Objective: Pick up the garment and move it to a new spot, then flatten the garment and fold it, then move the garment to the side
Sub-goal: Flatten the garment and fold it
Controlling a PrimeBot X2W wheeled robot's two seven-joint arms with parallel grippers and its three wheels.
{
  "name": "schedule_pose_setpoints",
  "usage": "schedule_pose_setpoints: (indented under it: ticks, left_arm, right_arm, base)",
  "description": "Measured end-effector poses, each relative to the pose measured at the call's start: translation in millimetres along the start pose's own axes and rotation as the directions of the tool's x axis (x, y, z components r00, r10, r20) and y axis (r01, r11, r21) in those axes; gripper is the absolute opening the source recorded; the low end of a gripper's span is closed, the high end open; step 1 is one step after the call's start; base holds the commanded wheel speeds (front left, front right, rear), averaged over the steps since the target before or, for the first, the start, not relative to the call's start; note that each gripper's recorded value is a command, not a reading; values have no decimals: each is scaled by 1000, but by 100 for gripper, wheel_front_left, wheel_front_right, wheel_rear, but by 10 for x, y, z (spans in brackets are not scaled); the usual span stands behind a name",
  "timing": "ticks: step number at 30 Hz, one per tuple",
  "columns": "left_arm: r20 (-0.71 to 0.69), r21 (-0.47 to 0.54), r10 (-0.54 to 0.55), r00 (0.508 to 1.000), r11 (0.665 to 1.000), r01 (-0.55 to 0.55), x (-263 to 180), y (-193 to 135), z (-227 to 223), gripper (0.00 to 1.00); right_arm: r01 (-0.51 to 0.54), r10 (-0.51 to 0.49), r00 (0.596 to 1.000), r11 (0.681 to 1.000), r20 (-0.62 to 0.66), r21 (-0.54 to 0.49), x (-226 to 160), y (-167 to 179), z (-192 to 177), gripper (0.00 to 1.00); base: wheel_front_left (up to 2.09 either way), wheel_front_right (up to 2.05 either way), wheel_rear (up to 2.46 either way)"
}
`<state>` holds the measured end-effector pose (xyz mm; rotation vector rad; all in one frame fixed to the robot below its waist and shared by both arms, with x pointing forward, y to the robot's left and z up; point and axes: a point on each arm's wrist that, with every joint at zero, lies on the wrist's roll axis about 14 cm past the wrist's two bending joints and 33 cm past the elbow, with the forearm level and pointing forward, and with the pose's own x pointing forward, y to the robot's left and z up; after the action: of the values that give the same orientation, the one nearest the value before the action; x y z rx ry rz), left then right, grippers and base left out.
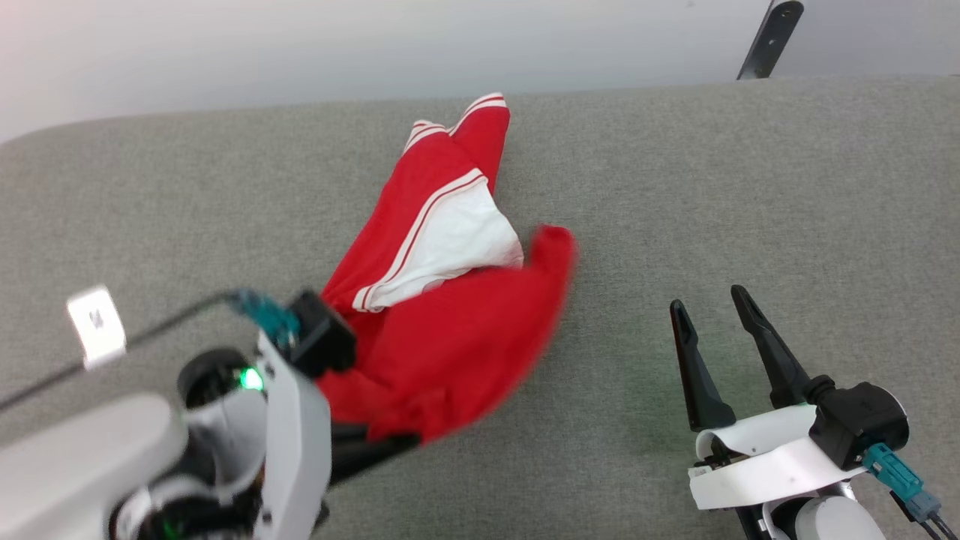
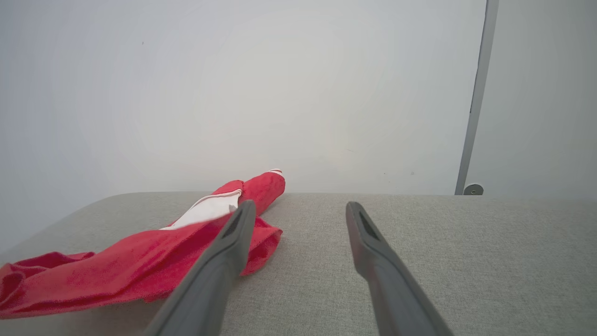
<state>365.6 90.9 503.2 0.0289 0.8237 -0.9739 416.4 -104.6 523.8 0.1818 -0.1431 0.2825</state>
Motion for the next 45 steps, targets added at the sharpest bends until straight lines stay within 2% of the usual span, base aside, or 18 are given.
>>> schedule_pose_setpoints:
  ticks: [4, 8, 11, 12, 13, 17, 21, 24, 27, 30, 36, 45]
  left_arm:
    - [-47, -15, -33, 998, 999, 32, 30, -177, -289, 0]
    - [-100, -96, -140, 985, 987, 131, 190, -461, -594, 0]
    - [-162, -132, -173, 972, 979, 153, 274, -520, -812, 0]
    - [-177, -129, -166, 970, 981, 144, 297, -489, -865, 31]
    - [-175, -130, -157, 972, 982, 136, 327, -455, -882, 100]
    - [-157, -108, -111, 981, 990, 95, 372, -264, -818, 100]
    - [-59, -45, -53, 997, 998, 50, 303, -33, -336, 100]
    - [-1, 17, 25, 1000, 1000, -25, 254, 175, 46, 100]
    - [33, 81, 150, 988, 985, -152, 276, 464, 373, 100]
    - [19, 127, 186, 982, 974, -186, 449, 552, 542, 100]
    - [-64, 234, 237, 969, 948, -217, 769, 709, 629, 100]
    - [-186, 216, 273, 944, 948, -232, 859, 956, 409, 100]
  right_arm:
    - [-3, 4, 1000, 1000, -9, 5, 15, 8, -42, 100]
    - [-1, 1, 1000, 1000, -18, 6, 23, -7, -78, 100]
    - [4, -4, 1000, 1000, -17, 4, 40, -33, -80, 100]
    - [7, -7, 1000, 1000, -20, 4, 37, -43, -90, 100]
    - [11, -11, 1000, 1000, -22, 3, 33, -55, -98, 100]
    - [24, -24, 999, 1000, -27, 4, 21, -99, -111, 100]
    - [42, -42, 999, 999, -16, 9, 25, -161, -76, 100]
    - [51, -50, 999, 999, -18, 14, 13, -186, -79, 100]
    - [53, -53, 998, 998, -14, 22, 25, -197, -70, 100]
    - [58, -57, 998, 998, -8, 25, 47, -219, -56, 100]
    - [79, -79, 997, 997, -8, 23, 31, -296, -49, 100]
    - [122, -122, 993, 992, -11, 15, -47, -429, -37, 100]
  base:
    - [0, 0, 0]
    - [0, 0, 0]
    - [0, 0, 0]
    - [0, 0, 0]
    - [0, 0, 0]
    - [0, 0, 0]
    - [0, 0, 0]
    - [0, 0, 0]
    - [0, 0, 0]
    - [0, 0, 0]
    - [0, 0, 0]
    - [0, 0, 0]
